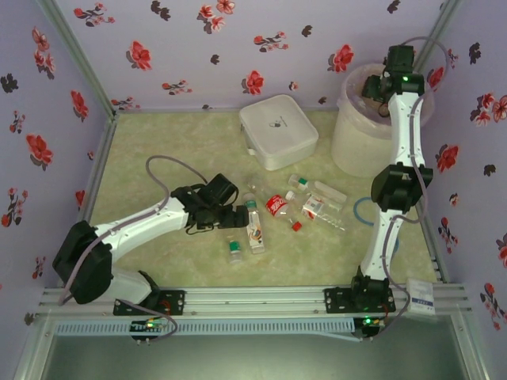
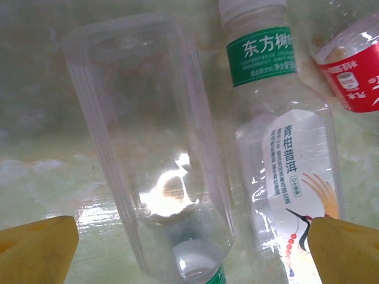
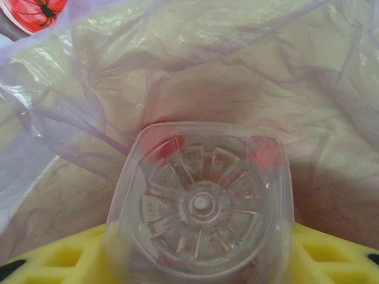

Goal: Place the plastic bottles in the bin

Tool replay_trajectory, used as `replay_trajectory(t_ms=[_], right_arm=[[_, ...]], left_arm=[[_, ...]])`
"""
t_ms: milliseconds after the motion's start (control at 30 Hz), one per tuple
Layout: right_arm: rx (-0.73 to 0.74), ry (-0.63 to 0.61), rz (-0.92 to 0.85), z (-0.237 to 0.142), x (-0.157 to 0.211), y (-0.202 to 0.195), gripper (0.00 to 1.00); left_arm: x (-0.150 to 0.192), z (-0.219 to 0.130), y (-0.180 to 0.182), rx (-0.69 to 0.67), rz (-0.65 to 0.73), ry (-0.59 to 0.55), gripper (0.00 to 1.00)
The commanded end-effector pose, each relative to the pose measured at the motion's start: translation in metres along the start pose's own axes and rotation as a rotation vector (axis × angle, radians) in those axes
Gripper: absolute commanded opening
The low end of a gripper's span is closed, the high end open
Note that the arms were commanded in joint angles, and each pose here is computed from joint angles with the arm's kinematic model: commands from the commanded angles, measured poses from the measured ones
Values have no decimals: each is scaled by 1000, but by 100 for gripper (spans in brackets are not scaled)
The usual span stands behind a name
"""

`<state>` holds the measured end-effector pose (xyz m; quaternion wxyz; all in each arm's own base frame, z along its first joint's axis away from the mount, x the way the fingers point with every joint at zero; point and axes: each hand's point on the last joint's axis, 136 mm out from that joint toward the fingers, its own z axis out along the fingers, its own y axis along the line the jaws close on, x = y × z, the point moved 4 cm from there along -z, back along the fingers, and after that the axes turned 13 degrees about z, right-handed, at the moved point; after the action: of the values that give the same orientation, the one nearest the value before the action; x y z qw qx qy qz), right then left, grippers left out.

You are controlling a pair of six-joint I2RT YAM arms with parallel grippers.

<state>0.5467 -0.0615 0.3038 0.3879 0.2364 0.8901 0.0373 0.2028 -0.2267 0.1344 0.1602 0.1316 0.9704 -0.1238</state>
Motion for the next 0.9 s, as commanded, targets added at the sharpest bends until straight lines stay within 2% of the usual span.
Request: replay_trajectory(t_ms=[0,267,500,633,733,867], right_arm=[[12,109,16,-10,22,-4,67],[-24,1,49,-66,0,2,99],[-82,-75,66,-112,-2,10,99],[-144,-118,89,-144,-3,17,99],[-198,-130,110,-165,1,21,99],[-284,-149,120,-194,11,28,99]], left_arm=[[13,5,0,-10,-27,44,100],[33,16,-3,7,-48,91,100],[45,28,-7,66,-66,110,100],[57,38,0,65,-83,121,96],[62,39,7,37,-77,123,90],[57,33,10,26,-69,83,75]])
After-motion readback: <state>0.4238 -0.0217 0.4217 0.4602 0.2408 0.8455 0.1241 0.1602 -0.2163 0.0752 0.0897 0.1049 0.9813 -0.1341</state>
